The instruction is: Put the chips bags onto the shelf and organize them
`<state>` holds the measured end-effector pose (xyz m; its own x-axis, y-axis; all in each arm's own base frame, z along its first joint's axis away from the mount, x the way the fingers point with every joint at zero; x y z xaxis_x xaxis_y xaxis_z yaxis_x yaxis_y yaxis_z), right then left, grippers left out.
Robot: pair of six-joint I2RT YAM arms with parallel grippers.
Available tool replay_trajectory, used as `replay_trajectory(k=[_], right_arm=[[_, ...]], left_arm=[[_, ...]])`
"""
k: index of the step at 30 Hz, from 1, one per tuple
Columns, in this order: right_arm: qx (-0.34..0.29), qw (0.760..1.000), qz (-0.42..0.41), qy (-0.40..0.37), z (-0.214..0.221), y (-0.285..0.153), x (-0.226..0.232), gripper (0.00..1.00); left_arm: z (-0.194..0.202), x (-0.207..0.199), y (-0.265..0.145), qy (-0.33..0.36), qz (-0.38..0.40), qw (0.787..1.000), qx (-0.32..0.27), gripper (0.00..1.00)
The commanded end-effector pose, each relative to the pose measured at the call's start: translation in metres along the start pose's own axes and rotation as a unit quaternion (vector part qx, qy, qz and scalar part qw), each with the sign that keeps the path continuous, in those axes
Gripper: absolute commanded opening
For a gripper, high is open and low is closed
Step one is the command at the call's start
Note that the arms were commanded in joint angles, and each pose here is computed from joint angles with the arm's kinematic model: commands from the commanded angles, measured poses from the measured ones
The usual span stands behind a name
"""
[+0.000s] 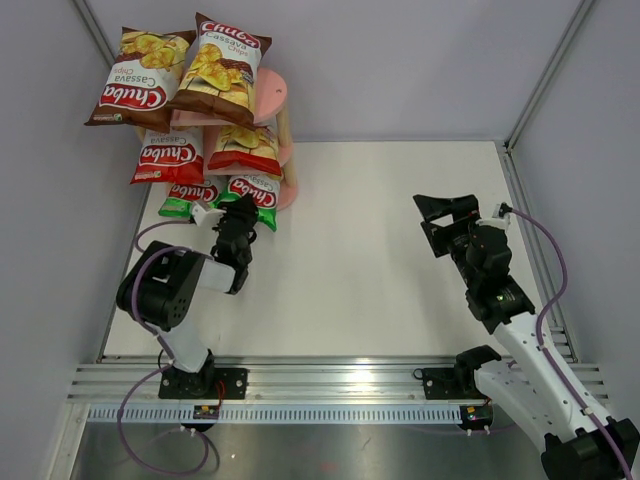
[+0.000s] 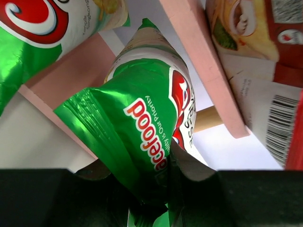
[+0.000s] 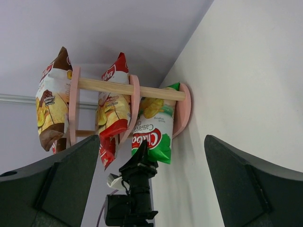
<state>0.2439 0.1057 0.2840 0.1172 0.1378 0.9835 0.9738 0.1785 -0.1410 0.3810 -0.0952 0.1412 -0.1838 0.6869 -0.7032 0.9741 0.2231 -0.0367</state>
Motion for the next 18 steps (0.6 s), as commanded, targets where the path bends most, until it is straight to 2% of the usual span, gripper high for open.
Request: replay_trajectory(k=[1,8,13,15,18], right_arm=[[0.017,0.999,-0.046,0.000,0.002,-0.001,0.021,1.00],[0.029,0.998,-0.053,-0.009,0.004,-0.002,0.021,1.00],[0.024,0.998,-0.051,-0.015,0.003,-0.005,0.015,0.99],[0.026,0.998,-0.052,-0.016,0.004,-0.007,0.014,0.99],[0.028,0.998,-0.054,-0.014,0.004,-0.010,0.013,1.00]], left_arm=[[-0.014,-0.025,0.014,-0.024,0.042,0.998,-0.040,0.23],[0.007,-0.023,0.022,-0.019,0.028,0.999,-0.012,0.37],[0.020,-0.011,0.017,-0.013,-0.014,1.000,0.016,0.46],[0.025,-0.004,0.012,-0.006,-0.034,0.999,0.028,0.52],[0.030,0.001,0.011,-0.008,-0.044,0.998,0.038,0.53]])
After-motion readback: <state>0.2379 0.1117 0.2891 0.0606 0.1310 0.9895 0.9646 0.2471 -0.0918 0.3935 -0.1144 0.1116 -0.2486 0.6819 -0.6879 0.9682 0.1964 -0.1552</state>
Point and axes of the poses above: each gripper's point midway between its finger pads, its own y axis out along the fingers, its own x axis along the line the jaws close on, z = x × y, the point moved 6 cm from there along -y, back along the fingers, and after that the axes turned 12 degrees about y, right-handed, at the moved point
